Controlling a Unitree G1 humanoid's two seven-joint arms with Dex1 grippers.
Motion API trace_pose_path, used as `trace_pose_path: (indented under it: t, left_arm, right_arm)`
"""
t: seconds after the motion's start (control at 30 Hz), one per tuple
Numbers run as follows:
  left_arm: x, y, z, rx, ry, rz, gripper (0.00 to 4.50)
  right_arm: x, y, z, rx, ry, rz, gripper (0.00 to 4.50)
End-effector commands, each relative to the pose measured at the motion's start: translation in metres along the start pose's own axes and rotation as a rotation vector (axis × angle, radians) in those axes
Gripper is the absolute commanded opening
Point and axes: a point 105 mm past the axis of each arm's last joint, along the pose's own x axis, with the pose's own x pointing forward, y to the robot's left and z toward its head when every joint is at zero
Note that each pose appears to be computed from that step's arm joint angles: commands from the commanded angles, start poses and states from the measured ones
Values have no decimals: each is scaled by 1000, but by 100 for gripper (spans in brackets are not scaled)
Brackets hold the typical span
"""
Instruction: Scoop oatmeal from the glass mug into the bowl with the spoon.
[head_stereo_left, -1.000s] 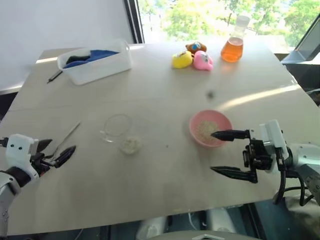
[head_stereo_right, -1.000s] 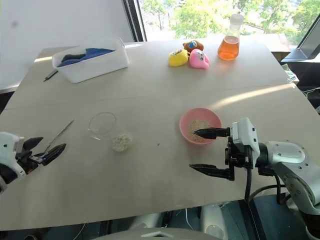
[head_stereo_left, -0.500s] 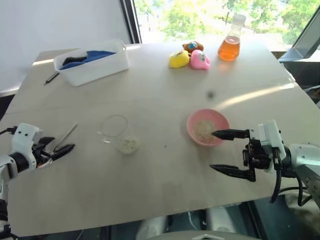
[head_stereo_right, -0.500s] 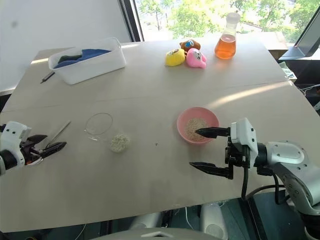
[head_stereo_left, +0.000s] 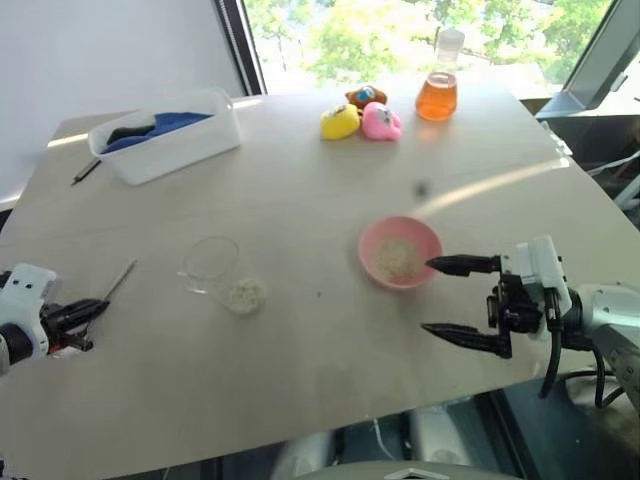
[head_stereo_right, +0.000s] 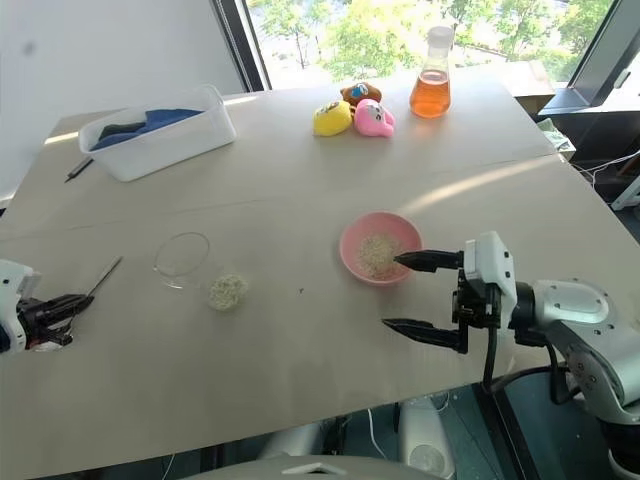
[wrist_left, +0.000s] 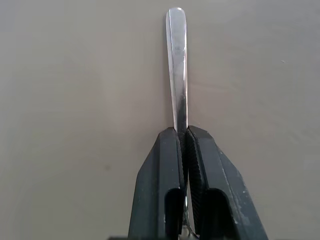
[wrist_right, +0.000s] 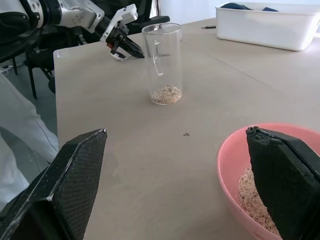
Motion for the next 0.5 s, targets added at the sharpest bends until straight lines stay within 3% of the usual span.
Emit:
trace_pose_path:
  t: [0.03, 0.17, 0.5]
  left_arm:
    - [-3, 5, 27, 4, -191, 53, 1]
    - [-9, 1, 69, 67, -358, 61, 1]
    - [-42, -51, 224, 380, -755, 94, 1]
  right_arm:
    - [3, 0, 9, -46, -30, 18, 450]
    - [4, -4, 9, -50, -25, 18, 450]
    - [13, -27, 17, -90, -38, -46, 450]
